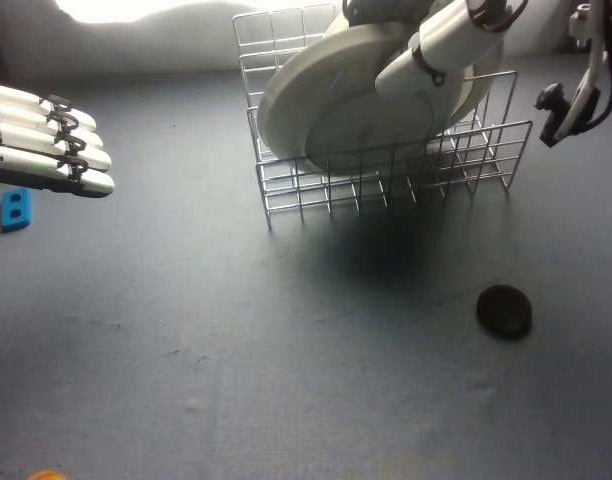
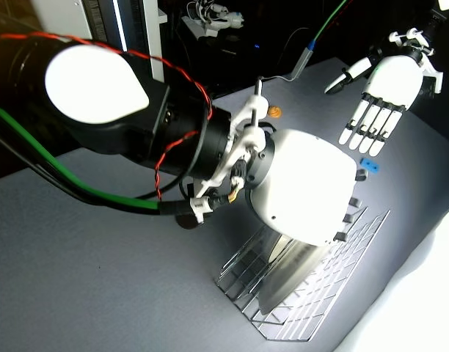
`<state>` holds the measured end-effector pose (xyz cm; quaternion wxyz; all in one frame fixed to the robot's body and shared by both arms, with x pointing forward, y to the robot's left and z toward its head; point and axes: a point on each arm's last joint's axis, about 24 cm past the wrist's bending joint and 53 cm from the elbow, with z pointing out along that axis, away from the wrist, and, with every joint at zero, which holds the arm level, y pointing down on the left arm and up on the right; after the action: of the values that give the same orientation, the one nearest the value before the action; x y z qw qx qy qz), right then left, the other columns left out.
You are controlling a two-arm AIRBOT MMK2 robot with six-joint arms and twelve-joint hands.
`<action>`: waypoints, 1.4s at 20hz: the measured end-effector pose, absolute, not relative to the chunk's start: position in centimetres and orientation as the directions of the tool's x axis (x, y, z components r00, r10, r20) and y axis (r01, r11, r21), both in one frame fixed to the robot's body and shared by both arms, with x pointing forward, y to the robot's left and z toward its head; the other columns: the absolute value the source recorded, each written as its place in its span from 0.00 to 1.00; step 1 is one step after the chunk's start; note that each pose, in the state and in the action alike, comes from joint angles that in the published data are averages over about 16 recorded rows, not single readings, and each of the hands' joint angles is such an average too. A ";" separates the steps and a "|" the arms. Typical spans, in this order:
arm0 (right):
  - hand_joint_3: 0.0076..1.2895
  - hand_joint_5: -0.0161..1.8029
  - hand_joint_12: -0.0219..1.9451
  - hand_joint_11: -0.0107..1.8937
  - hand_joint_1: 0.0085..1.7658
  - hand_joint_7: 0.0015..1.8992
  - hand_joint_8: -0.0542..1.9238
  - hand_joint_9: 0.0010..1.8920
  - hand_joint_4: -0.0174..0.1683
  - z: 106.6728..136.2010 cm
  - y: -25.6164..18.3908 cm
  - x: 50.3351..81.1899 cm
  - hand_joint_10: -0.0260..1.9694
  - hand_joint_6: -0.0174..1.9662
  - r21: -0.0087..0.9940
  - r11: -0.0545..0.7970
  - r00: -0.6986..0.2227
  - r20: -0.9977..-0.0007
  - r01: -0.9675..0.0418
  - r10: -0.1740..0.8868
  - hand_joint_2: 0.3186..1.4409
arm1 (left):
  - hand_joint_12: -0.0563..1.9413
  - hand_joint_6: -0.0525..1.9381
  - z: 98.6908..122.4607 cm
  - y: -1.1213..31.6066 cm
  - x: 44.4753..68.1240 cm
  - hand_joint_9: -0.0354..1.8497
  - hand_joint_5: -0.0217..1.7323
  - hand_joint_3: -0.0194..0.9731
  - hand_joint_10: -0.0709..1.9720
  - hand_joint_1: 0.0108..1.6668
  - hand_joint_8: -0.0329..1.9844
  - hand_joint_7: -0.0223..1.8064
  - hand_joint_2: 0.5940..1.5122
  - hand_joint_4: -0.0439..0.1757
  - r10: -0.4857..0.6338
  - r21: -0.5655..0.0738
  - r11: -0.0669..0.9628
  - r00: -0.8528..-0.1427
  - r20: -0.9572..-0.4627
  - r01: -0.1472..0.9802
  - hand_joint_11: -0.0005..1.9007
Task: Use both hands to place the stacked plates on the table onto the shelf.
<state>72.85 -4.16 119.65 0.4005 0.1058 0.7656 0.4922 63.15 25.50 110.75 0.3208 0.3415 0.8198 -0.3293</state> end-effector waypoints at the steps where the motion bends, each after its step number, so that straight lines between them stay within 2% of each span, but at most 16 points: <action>1: 0.00 0.55 0.65 0.42 0.72 0.56 0.47 0.58 0.07 119.4 -4.2 73.0 0.41 0.43 0.837 0.496 -0.657 -0.510 -0.229 0.556 0.61 | 0.03 0.04 110.7 25.5 63.2 0.03 0.02 0.04 0.04 0.00 0.01 0.02 0.52 0.22 0.349 -0.321 0.550 -0.561 -0.751 0.771 0.01; 5: 0.00 0.54 0.66 0.42 0.73 0.55 0.47 0.54 0.05 118.5 -4.2 73.3 0.50 0.43 0.832 0.509 -0.659 -0.513 -0.222 0.551 0.61 | 0.03 0.04 110.7 25.5 63.1 0.03 0.02 0.04 0.04 0.00 0.01 0.02 0.52 0.22 0.349 -0.321 0.550 -0.561 -0.751 0.771 0.01; 7: 0.00 0.54 0.66 0.41 0.73 0.55 0.46 0.53 0.06 118.1 -4.2 73.4 0.50 0.43 0.829 0.515 -0.661 -0.515 -0.220 0.546 0.61 | 0.03 0.04 110.7 25.5 63.1 0.03 0.02 0.04 0.04 0.00 0.01 0.02 0.52 0.22 0.349 -0.321 0.550 -0.561 -0.751 0.771 0.01; 9: 0.00 0.54 0.65 0.41 0.73 0.54 0.45 0.53 0.07 117.7 -4.2 73.4 0.46 0.44 0.826 0.519 -0.663 -0.517 -0.220 0.542 0.62 | 0.03 0.04 110.7 25.5 63.1 0.03 0.02 0.04 0.04 0.00 0.01 0.02 0.52 0.22 0.349 -0.321 0.550 -0.561 -0.751 0.771 0.01; 12: 0.00 0.53 0.63 0.41 0.72 0.54 0.36 0.53 0.07 117.4 -4.2 73.3 0.39 0.44 0.822 0.524 -0.665 -0.521 -0.221 0.536 0.63 | 0.03 0.04 110.8 25.5 63.1 0.03 0.02 0.04 0.04 0.00 0.01 0.02 0.52 0.22 0.349 -0.321 0.549 -0.561 -0.751 0.771 0.01; 21: 0.00 0.52 0.54 0.37 0.65 0.55 0.12 0.55 0.09 118.2 -4.3 73.4 0.07 0.21 0.827 0.512 -0.663 -0.520 -0.232 0.539 0.63 | 0.03 0.04 110.8 25.4 63.1 0.03 0.02 0.04 0.04 0.00 0.01 0.02 0.52 0.22 0.349 -0.323 0.546 -0.560 -0.751 0.773 0.01; 25: 0.00 0.51 0.53 0.34 0.62 0.54 0.03 0.53 0.08 119.7 -4.5 73.4 0.03 0.10 0.835 0.492 -0.653 -0.519 -0.248 0.551 0.64 | 0.03 0.04 110.9 25.2 62.9 0.03 0.02 0.04 0.04 0.00 0.01 0.02 0.51 0.22 0.349 -0.327 0.539 -0.559 -0.752 0.776 0.01; 28: 0.00 0.51 0.55 0.31 0.61 0.52 0.04 0.52 0.08 121.3 -4.7 73.1 0.03 0.03 0.830 0.483 -0.642 -0.535 -0.278 0.550 0.64 | 0.03 0.04 111.1 24.9 62.8 0.03 0.02 0.04 0.04 0.00 0.01 0.02 0.51 0.22 0.349 -0.332 0.527 -0.555 -0.755 0.782 0.01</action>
<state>73.08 -4.73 121.27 0.4136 0.0899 0.7552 0.5004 62.76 24.86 111.11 0.3187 0.3475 0.8136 -0.3402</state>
